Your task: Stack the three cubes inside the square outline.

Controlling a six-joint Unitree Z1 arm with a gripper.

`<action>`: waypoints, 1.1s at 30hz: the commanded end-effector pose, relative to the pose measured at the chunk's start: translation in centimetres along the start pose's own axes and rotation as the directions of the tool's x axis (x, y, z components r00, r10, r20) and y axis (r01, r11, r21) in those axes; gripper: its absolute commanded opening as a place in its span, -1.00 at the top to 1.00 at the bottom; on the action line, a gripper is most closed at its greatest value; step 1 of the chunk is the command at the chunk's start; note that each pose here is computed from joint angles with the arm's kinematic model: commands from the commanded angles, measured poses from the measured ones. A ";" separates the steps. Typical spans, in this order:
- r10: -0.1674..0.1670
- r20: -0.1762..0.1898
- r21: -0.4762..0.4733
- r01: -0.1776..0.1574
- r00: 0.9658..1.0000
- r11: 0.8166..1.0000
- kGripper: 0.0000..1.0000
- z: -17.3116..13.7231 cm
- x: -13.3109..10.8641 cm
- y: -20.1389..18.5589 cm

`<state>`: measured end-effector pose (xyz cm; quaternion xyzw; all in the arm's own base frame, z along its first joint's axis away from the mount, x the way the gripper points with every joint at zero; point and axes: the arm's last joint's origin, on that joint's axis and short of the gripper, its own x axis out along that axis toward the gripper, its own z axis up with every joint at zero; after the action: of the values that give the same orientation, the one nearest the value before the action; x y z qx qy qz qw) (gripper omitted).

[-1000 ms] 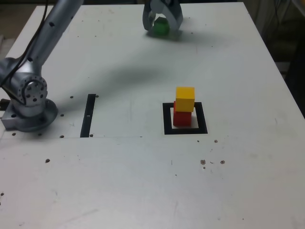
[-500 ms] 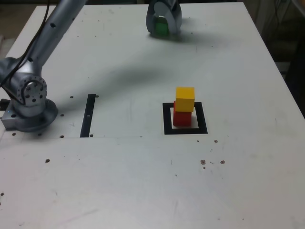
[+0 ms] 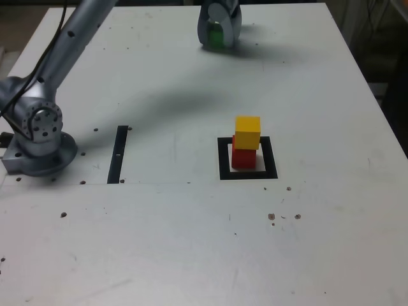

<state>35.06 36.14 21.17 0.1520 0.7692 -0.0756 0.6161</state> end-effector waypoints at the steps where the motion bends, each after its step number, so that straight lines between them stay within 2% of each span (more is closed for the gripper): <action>1: 0.008 0.006 -0.004 -0.008 1.000 1.000 0.44 -0.1 -0.8 -0.3; 9: 0.009 0.011 -0.019 -0.008 1.000 1.000 0.44 -0.1 -2.3 -1.6; 13: -0.003 0.042 -0.030 0.004 0.999 1.000 0.44 0.2 -3.7 -3.0; 16: -0.018 0.072 -0.038 0.021 0.997 0.999 0.44 0.7 -4.7 -4.3; 19: -0.029 0.089 -0.045 0.033 0.996 0.998 0.44 1.2 -5.7 -5.7; 33: -0.018 0.093 -0.068 0.025 0.996 0.997 0.44 2.1 -10.1 -12.5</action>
<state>35.14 23.01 28.97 0.1157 0.7458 -0.0649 0.6528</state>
